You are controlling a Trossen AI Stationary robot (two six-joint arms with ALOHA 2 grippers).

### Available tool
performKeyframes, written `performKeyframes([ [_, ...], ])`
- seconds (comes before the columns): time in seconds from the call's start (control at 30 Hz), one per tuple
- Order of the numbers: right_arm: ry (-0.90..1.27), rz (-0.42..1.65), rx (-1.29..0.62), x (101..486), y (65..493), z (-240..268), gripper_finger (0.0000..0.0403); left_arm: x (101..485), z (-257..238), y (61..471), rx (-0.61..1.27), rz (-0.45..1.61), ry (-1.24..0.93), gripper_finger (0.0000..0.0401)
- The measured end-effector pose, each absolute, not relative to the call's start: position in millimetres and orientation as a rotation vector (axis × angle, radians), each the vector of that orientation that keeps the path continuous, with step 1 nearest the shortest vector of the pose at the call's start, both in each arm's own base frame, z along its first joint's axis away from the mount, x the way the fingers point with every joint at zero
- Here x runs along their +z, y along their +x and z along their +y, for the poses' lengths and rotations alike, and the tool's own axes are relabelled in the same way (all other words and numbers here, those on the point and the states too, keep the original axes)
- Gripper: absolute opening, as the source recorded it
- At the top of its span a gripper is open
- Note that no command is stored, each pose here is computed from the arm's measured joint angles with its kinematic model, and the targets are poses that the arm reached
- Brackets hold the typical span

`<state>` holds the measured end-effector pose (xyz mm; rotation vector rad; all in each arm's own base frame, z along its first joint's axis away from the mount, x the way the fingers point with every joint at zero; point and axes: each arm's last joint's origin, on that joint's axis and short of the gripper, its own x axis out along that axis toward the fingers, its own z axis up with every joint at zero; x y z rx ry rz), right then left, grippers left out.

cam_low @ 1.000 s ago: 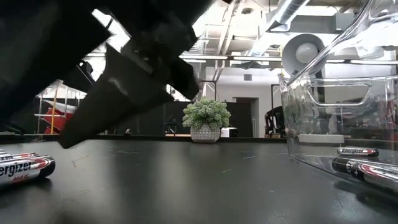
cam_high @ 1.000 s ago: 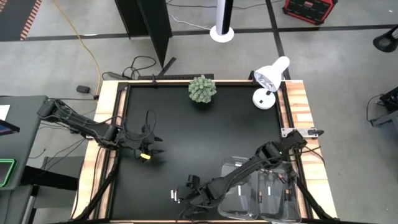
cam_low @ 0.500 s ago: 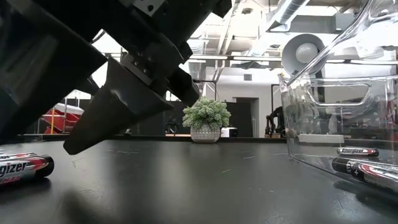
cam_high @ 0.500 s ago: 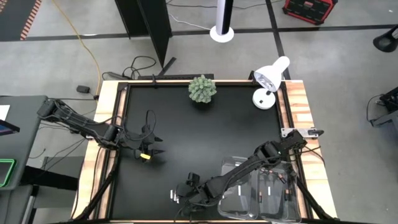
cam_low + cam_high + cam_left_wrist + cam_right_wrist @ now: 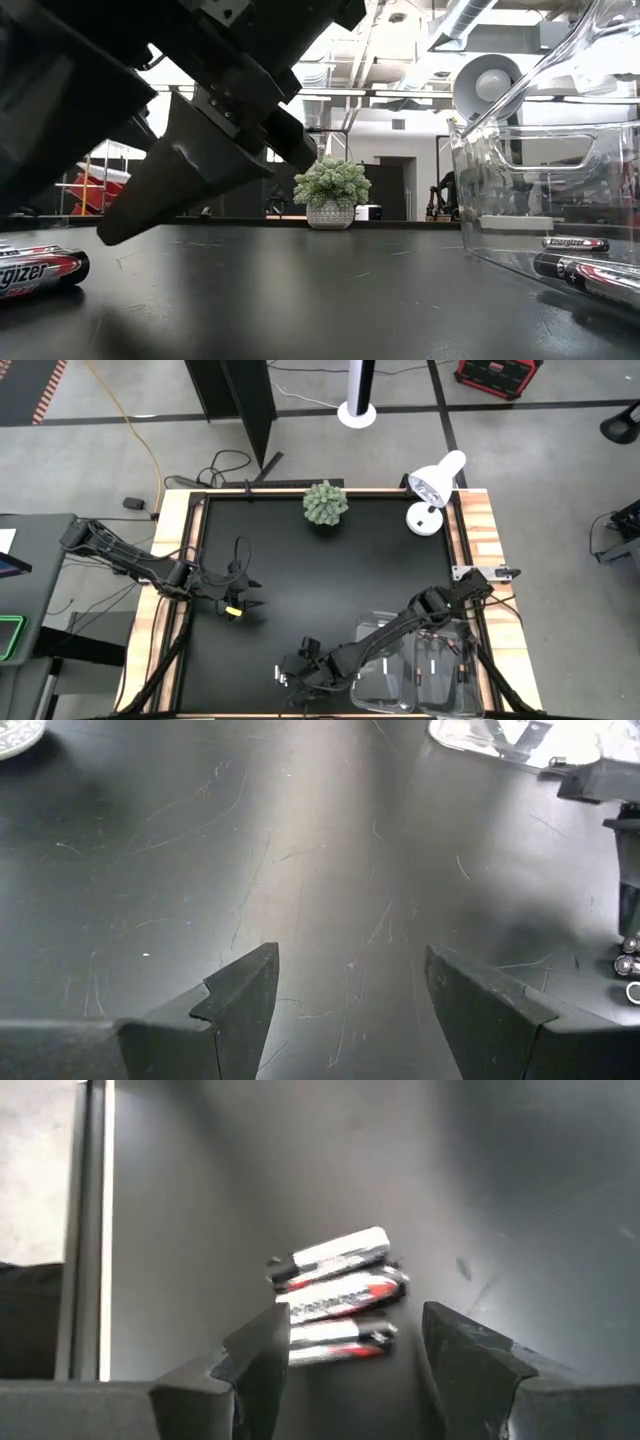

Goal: Sort batteries
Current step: Put the silver battery into the left transparent bin

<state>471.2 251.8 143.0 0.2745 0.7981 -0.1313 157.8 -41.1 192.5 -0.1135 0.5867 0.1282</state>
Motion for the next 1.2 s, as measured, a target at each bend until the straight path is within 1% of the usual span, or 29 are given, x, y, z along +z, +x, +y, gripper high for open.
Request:
performKeyframes([
  [0.2,0.308,0.806,-0.169,131.4,471.8,252.4,0.0242,192.4,-41.2,157.7,0.128,0.588,-0.113,0.0247],
  [0.4,0.315,0.827,-0.194,129.5,470.0,250.7,0.0242,192.4,-41.2,157.7,0.128,0.587,-0.114,0.0247],
  [0.57,0.27,0.891,-0.221,127.3,464.5,247.6,0.0242,192.4,-41.2,157.7,0.128,0.588,-0.114,0.0247],
  [0.73,0.15,0.914,-0.164,126.7,460.0,252.7,0.0232,192.4,-41.2,157.7,0.128,0.588,-0.112,0.0247],
  [0.9,0.104,0.93,-0.143,125.8,459.2,252.3,0.0223,192.4,-41.2,157.7,0.127,0.588,-0.11,0.0247],
  [1.03,0.081,0.968,-0.136,125.1,456.4,251.2,0.0201,192.4,-41.2,157.7,0.127,0.588,-0.11,0.0247],
  [1.1,0.071,0.981,-0.128,124.8,455.6,250.7,0.0179,192.4,-41.2,157.7,0.127,0.588,-0.11,0.0247],
  [1.2,0.058,0.988,-0.124,124.5,454.9,250.8,0.0134,192.4,-41.2,157.7,0.127,0.588,-0.11,0.0247],
])
